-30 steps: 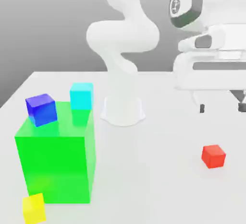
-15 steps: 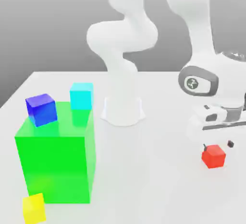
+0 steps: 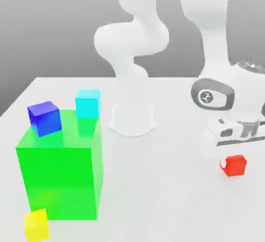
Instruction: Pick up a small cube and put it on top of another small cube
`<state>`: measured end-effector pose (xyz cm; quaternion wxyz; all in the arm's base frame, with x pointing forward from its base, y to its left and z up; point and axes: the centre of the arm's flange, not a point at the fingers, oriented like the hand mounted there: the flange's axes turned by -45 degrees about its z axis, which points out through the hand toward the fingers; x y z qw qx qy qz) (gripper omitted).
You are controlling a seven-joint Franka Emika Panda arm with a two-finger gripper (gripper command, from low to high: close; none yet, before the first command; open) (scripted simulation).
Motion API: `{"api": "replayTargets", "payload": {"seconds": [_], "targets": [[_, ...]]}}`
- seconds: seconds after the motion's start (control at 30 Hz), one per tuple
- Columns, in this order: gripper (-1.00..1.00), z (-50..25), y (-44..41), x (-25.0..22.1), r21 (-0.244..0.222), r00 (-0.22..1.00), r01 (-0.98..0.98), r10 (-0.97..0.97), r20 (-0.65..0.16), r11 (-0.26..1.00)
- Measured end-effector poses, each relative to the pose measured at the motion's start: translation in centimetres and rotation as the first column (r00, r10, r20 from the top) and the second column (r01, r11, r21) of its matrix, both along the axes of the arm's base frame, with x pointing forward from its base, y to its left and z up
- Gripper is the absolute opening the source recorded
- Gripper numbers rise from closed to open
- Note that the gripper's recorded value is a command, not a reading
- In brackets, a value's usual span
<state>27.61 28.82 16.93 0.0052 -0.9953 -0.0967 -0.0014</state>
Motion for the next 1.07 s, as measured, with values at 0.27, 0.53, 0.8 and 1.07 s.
{"api": "replayTargets", "payload": {"seconds": [0.27, 0.53, 0.8, 1.07], "targets": [[-1.0, 6.6, -9.6, 9.1, -0.071, 0.961, 0.277, -0.275, 0.038, 0.958], [-1.0, 17.7, -28.7, 15.7, -0.093, 0.741, 0.671, -0.668, 0.06, 0.736], [-1.0, 27.6, -47.4, 9.6, -0.013, 0.398, 0.917, -0.917, 0.002, 0.398], [1.0, 24.1, -48.4, 8.9, -0.007, 0.376, 0.926, -0.926, -0.003, 0.376]]}}
